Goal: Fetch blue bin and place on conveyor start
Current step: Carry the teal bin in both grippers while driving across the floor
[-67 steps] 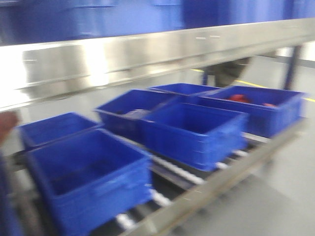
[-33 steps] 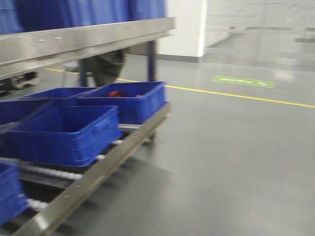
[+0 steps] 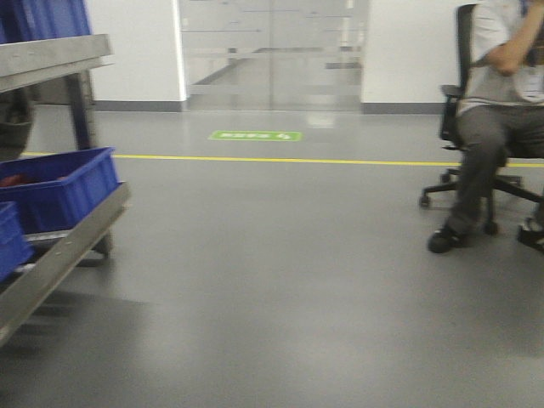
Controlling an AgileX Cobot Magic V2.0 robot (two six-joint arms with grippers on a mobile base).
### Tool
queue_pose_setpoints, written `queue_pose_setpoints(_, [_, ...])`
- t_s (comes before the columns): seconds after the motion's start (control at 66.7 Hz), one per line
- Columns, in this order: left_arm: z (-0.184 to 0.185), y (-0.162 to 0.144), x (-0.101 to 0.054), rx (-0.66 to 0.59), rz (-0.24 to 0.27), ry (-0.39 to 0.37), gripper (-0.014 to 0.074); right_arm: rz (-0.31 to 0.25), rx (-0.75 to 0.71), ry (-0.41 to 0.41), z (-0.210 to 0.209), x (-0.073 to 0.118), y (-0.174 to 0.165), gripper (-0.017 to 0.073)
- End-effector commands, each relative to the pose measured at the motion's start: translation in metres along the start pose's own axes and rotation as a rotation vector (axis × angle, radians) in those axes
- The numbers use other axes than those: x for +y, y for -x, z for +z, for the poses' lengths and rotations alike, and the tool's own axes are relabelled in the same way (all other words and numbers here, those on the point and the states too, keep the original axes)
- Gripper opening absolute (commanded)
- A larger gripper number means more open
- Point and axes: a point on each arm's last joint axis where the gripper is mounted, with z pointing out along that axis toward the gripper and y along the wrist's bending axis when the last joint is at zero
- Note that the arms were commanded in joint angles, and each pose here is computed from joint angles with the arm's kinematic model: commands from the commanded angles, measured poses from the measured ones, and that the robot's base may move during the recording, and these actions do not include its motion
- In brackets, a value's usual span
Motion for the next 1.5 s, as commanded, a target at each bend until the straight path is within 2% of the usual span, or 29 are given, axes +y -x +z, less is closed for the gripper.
queue_pose_setpoints(0.0, [-0.0063,0.0111,-0.0129,-0.104,-0.071,-0.112,-0.0111,0.025,-0.077,0.099,-0.0045,0.0128,0.0074,-0.0153])
queue_pose_setpoints(1.485, [-0.0063,0.0111,-0.0129,-0.104,-0.071,-0.112,-0.0111,0.031,-0.076,0.105,-0.0045,0.0133,0.0073,-0.0153])
